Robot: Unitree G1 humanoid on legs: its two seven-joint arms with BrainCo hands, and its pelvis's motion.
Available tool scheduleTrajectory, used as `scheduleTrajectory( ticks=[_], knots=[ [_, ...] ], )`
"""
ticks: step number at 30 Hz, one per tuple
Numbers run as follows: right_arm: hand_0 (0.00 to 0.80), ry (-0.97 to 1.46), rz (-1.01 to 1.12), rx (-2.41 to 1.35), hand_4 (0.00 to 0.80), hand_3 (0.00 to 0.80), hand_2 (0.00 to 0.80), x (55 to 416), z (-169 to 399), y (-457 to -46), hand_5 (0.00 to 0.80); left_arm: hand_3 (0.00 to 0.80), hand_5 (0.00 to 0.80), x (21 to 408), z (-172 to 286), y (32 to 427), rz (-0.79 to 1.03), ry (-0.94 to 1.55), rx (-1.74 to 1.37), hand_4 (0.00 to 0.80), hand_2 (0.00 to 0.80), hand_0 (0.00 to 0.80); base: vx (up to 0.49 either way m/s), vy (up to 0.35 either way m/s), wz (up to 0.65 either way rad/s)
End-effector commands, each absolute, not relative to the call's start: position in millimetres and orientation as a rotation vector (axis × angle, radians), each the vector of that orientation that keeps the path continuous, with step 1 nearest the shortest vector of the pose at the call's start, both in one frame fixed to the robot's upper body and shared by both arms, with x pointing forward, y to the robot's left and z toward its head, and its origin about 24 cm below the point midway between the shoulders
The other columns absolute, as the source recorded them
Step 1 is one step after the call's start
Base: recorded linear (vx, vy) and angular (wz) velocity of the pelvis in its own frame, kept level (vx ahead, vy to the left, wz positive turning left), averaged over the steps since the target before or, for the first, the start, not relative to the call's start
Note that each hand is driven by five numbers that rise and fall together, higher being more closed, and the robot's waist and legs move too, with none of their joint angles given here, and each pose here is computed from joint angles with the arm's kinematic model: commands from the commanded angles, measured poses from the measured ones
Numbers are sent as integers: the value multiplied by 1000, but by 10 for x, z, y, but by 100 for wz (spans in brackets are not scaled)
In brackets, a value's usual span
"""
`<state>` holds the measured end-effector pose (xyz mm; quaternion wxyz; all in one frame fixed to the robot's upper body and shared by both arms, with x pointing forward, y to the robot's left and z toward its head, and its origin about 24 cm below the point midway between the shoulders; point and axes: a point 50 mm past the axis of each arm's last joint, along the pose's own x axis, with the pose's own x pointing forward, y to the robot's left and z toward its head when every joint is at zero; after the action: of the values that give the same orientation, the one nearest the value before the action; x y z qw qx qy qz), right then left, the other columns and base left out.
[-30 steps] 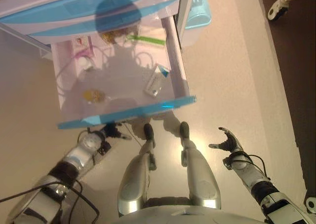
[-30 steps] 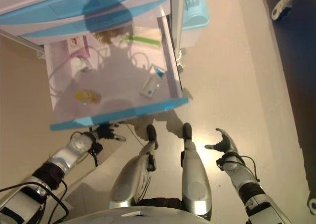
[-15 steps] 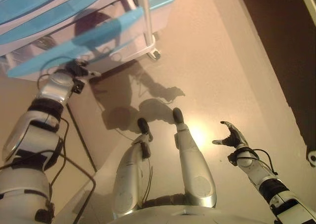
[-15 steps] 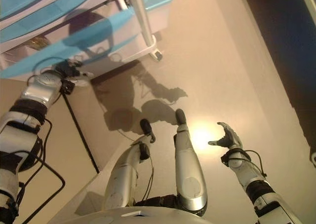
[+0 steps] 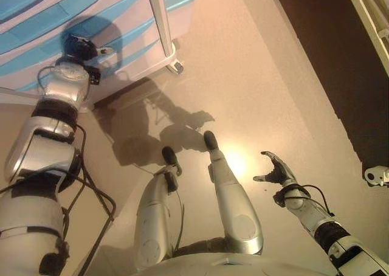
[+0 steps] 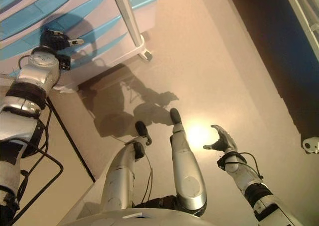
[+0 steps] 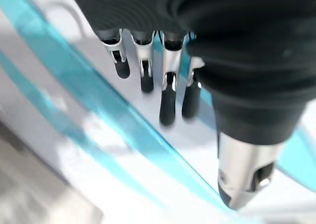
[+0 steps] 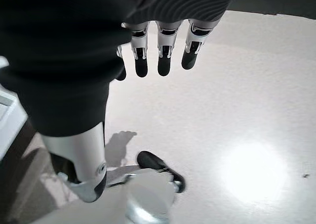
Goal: Open the drawer and pick up the medicine
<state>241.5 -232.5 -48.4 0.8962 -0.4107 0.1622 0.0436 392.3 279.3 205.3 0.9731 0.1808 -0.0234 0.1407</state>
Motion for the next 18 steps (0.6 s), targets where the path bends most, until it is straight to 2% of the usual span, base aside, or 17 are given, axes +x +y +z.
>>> scheduleTrajectory(
  ticks=[1, 4, 5, 6, 7, 8, 10, 18],
  knots=[
    [0, 344, 99, -703, 0, 0, 0, 2331, -526, -2262, 0, 0, 0, 3795, 2018, 2783, 167, -204, 126, 0, 0, 0, 7, -166, 18],
    [0, 415, 67, -612, 0, 0, 0, 2229, -653, -2264, 0, 0, 0, 3535, 1231, 2591, 45, -139, -26, 0, 0, 0, 49, -196, 25],
    [0, 423, 63, -603, 0, 0, 0, 2217, -665, -2271, 0, 0, 0, 3501, 1158, 2577, 38, -128, -27, 0, 0, 0, 44, -191, 44],
    [0, 454, 49, -574, 0, 0, 0, 2175, -707, -2291, 0, 0, 0, 3372, 892, 2551, 29, -75, -51, 0, 0, 0, 24, -105, 54],
    [0, 454, 49, -574, 0, 0, 0, 2173, -708, -2291, 0, 0, 0, 3370, 890, 2551, 29, -75, -51, 0, 0, 0, 69, -189, 52],
    [0, 495, 39, -558, 0, 0, 0, 2095, -768, -2340, 0, 0, 0, 3153, 525, 2535, 7, 12, -62, 0, 0, 0, 76, -157, 40],
    [0, 541, 20, -532, 0, 0, 0, 2020, -821, -2414, 0, 0, 0, 2916, 186, 2518, -13, 113, -74, 0, 0, 0, 86, -172, 38],
    [0, 734, -36, -493, 0, 0, 0, 1730, -1044, -2665, 0, 0, 0, 2027, -760, 2707, 69, 544, -82, 0, 0, 0, 38, -90, 35]
  ],
)
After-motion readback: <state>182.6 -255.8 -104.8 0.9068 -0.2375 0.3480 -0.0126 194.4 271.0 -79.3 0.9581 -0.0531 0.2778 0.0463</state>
